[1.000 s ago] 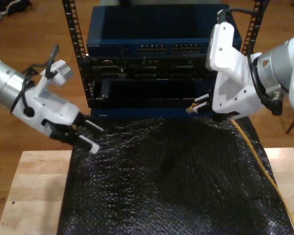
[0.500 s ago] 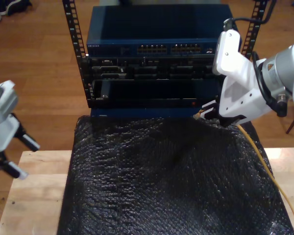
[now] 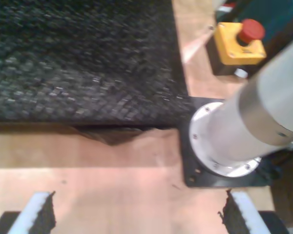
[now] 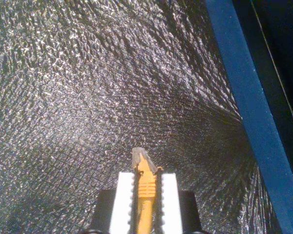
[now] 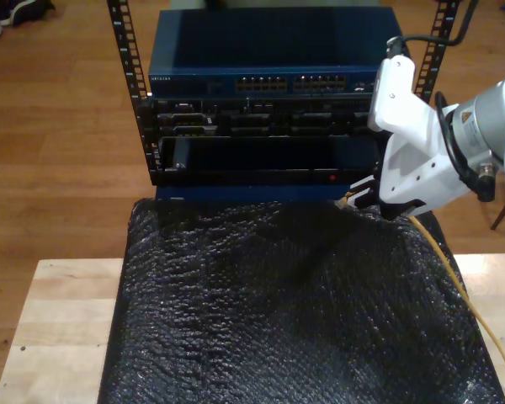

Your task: Grab the cable and plug it in

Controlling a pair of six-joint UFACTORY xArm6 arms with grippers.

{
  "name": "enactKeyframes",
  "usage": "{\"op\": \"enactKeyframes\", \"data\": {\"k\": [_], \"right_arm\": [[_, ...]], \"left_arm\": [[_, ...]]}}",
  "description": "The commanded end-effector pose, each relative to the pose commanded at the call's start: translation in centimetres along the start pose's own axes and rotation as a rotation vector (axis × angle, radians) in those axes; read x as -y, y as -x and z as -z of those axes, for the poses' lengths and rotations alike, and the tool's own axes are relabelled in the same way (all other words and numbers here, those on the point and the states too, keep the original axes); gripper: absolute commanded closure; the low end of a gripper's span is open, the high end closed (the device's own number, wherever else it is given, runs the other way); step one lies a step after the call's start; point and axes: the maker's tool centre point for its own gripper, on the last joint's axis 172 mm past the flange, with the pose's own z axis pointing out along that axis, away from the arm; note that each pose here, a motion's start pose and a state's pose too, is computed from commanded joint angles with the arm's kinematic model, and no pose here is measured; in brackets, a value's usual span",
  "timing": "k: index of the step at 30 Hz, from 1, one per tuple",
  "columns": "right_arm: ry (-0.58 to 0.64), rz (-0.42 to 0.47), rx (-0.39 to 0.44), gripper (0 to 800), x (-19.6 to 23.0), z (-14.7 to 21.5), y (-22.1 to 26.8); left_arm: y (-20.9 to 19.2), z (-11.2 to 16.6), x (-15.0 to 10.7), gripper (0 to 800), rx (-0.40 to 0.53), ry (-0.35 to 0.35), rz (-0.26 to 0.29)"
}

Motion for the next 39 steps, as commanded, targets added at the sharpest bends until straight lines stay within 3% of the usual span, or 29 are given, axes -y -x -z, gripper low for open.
{"op": "enactKeyframes", "data": {"k": [8,17,26,39], "right_arm": [[-0.015,-0.010,0.005,800,0.5,-0.6,0.6],[-0.024,-0.017,0.009,800,0.8,-1.0,0.9],[-0.040,-0.029,0.018,800,1.3,-1.7,1.6],[-0.054,-0.036,0.027,800,2.0,-2.2,2.4]], "left_arm": [[2.6,-4.0,-5.5,2,-0.112,0.042,-0.005],[3.0,-7.7,-9.7,1,-0.136,0.073,-0.032],[5.5,-10.3,-10.5,1,-0.082,0.035,-0.028],[7.9,-14.3,-11.4,1,0.065,0.040,-0.043]]}}
